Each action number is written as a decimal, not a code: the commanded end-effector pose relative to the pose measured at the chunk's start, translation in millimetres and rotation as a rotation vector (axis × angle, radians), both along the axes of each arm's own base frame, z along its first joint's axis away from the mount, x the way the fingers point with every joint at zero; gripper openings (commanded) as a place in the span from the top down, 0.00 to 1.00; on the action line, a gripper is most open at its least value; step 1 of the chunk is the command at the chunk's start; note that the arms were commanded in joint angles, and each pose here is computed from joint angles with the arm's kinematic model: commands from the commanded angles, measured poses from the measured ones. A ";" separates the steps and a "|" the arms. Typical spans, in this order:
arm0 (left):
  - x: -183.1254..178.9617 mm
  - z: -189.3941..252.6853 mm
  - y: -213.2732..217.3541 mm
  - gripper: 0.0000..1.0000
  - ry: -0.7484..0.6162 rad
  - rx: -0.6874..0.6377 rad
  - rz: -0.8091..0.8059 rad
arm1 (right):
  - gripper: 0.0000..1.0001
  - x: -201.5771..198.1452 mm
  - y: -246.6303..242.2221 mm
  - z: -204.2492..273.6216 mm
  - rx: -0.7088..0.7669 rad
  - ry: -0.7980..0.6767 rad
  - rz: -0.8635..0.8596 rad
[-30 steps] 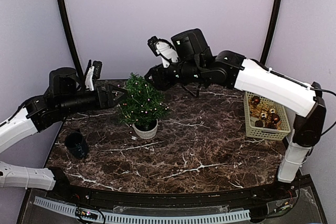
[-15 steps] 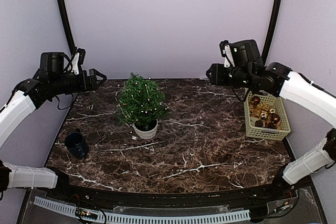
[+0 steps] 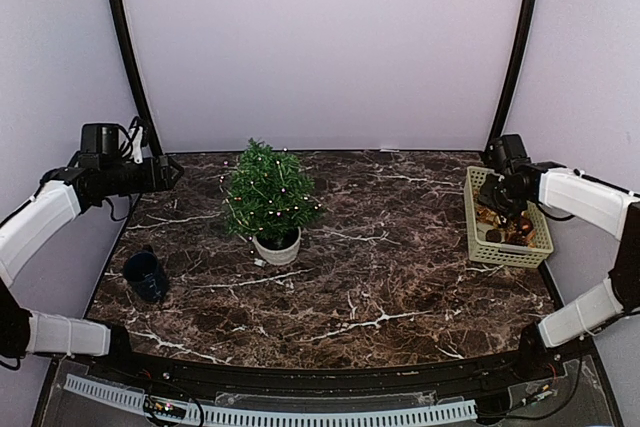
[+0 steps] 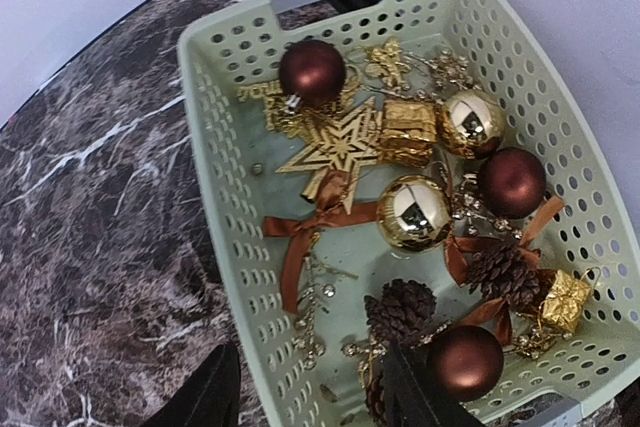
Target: Decorate the small christmas tree
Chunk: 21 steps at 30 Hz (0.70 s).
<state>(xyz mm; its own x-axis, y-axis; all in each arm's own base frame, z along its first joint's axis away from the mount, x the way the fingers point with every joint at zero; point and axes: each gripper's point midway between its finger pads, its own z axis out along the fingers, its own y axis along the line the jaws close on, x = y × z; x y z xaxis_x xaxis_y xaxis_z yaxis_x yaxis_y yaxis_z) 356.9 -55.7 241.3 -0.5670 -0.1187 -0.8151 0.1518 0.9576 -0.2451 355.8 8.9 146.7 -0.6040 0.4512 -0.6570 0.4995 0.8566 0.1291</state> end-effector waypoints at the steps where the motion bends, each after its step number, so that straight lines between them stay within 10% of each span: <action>1: 3.0 -11.0 2.1 0.10 -0.021 0.020 -0.007 | 0.49 2.1 -31.2 -27.7 -0.024 0.026 -0.150; 10: -7.7 -11.4 7.2 0.10 -0.075 0.041 0.012 | 0.51 -4.8 -40.4 -83.4 -0.046 0.177 -0.158; 21: -10.3 -10.2 9.1 0.10 -0.088 0.052 0.016 | 0.57 -21.3 76.1 -121.0 0.193 0.323 0.230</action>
<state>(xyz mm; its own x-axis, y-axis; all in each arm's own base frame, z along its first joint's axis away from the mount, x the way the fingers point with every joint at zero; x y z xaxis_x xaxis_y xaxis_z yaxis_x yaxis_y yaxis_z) 347.5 -51.0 221.4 -0.5337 -0.0976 -0.8400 0.1524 0.9660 -0.2090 350.2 21.7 37.7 -0.7774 0.4393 -0.4501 0.4759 0.8788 0.0356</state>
